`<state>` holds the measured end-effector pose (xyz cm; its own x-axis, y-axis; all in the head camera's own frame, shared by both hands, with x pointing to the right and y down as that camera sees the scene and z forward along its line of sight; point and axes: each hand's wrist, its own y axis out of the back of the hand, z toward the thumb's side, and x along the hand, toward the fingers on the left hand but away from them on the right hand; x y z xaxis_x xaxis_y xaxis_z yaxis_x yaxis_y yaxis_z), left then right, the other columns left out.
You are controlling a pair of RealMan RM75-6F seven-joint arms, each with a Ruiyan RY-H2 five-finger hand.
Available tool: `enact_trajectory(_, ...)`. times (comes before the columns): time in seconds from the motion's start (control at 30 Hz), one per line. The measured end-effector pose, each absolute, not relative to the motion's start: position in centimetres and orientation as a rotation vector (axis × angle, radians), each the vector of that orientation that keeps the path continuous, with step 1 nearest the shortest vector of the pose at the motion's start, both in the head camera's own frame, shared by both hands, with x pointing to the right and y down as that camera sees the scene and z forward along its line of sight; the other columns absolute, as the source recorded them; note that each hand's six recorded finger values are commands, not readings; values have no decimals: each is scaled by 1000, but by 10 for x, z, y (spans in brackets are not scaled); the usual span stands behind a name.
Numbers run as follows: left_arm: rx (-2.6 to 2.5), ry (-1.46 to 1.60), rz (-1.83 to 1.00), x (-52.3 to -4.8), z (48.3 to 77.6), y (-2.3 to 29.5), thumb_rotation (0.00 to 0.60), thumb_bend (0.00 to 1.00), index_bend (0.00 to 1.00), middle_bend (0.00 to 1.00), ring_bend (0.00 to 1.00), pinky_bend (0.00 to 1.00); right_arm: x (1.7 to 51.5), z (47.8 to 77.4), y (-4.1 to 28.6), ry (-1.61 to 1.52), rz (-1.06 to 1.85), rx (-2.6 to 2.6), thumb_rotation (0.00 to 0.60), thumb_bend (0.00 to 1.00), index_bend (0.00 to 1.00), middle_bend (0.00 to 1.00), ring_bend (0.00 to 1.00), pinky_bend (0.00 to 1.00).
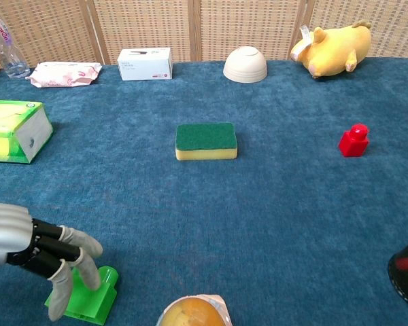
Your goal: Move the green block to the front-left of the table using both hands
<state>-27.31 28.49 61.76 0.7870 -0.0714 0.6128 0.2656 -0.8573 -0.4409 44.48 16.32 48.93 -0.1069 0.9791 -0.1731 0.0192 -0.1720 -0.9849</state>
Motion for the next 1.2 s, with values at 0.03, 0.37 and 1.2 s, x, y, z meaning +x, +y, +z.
enact_trajectory(0.03,-2460,-145,-870,-274,616,286,543,229,392,252,131,246,444,489,164,-1211,1413,-1291,600,87,62,147,68,151)
enact_trajectory(0.37,-2430,-62,-867,-284,608,282,545,228,385,245,120,225,442,483,170,-1216,1398,-1293,600,88,58,146,68,151)
enact_trajectory(1.2,-2044,603,-1082,-363,572,198,556,228,372,191,67,131,453,503,167,-1149,1456,-1278,600,88,76,148,62,151)
